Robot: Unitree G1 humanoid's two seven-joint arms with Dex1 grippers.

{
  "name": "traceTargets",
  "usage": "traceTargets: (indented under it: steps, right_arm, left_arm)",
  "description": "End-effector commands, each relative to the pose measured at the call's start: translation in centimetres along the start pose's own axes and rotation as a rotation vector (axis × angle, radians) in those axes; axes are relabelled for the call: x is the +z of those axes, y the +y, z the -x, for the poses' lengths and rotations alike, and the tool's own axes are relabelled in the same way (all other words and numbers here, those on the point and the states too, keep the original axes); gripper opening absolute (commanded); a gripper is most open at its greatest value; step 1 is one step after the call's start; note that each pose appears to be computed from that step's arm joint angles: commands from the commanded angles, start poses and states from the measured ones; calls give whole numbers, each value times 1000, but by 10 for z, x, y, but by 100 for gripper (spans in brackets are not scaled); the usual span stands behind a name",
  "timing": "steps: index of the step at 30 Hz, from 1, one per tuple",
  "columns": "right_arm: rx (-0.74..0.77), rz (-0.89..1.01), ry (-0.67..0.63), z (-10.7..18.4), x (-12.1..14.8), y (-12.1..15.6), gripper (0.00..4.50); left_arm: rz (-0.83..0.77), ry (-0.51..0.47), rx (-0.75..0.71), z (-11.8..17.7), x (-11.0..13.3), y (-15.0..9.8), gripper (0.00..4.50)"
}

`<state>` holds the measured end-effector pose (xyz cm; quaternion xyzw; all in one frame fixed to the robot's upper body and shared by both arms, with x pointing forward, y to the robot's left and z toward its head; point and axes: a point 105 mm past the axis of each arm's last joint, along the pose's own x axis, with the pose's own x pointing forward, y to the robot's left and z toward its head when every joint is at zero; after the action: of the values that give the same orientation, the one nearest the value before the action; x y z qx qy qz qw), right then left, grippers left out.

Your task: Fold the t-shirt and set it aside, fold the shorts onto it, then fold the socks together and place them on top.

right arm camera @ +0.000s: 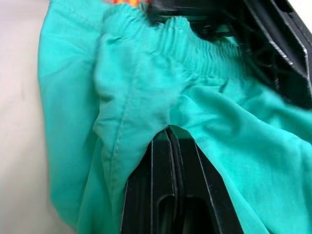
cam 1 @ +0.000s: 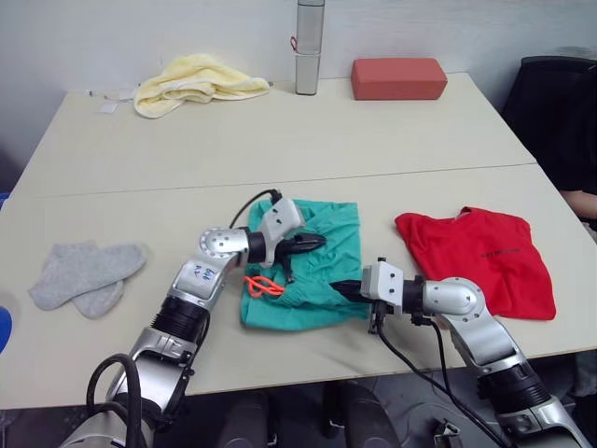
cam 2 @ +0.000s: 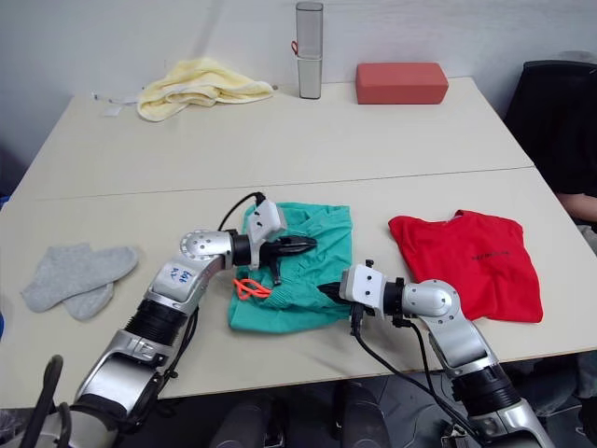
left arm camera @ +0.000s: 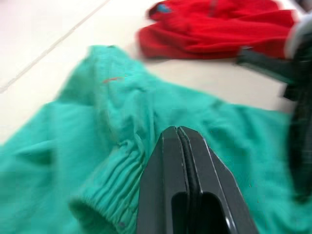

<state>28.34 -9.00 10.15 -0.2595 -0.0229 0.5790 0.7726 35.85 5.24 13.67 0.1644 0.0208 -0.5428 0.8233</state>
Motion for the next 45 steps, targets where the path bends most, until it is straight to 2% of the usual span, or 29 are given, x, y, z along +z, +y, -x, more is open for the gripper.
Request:
traceTargets:
  steps: [1,5,8,11,13,17,20,21,23,26,30,33,35,39,42,45]
  right_arm:
    - [-16,43,-34,2,9,-3,0]
    - [-12,64,-83,-1,20,-4,0]
    - [-1,76,-112,0,23,-1,0]
    - [-22,68,-161,4,29,-4,0]
    - [-41,60,-176,7,32,-9,0]
    - [-88,25,-222,5,40,-19,0]
    - [-93,-16,-247,-6,42,-22,0]
    - [-91,-30,-249,-10,41,-22,0]
    - [-83,-56,-244,-18,35,-19,0]
    - [-54,-64,-237,-28,29,-13,0]
    - [7,-56,-202,-36,19,-1,0]
    - [-44,-107,-193,-36,12,-6,0]
    - [-84,-132,-198,-33,11,-12,0]
    - [-109,-142,-175,-15,3,-14,0]
    - [-114,-159,-156,2,-5,-12,0]
    - [-133,-173,-127,17,-13,-16,0]
  left_arm:
    - [-23,31,106,21,-5,21,3]
    - [-36,81,164,35,-20,28,3]
    - [-14,44,193,38,-19,31,3]
    - [-25,-59,206,45,-2,35,3]
    - [-33,-167,151,52,17,30,3]
    - [-93,-207,132,76,40,40,3]
    - [-92,-289,-35,83,68,26,3]
    - [-89,-283,-85,78,69,20,3]
    - [-75,-260,-166,62,65,7,3]
    - [-44,-201,-212,30,45,-7,3]
    - [-15,-100,-206,0,14,-19,3]
    - [3,-28,-132,-12,-7,-16,3]
    - [8,26,-86,-12,-21,-11,3]
    - [37,72,29,-2,-41,2,3]
    - [66,65,51,9,-48,3,3]
    - [52,34,41,17,-44,2,3]
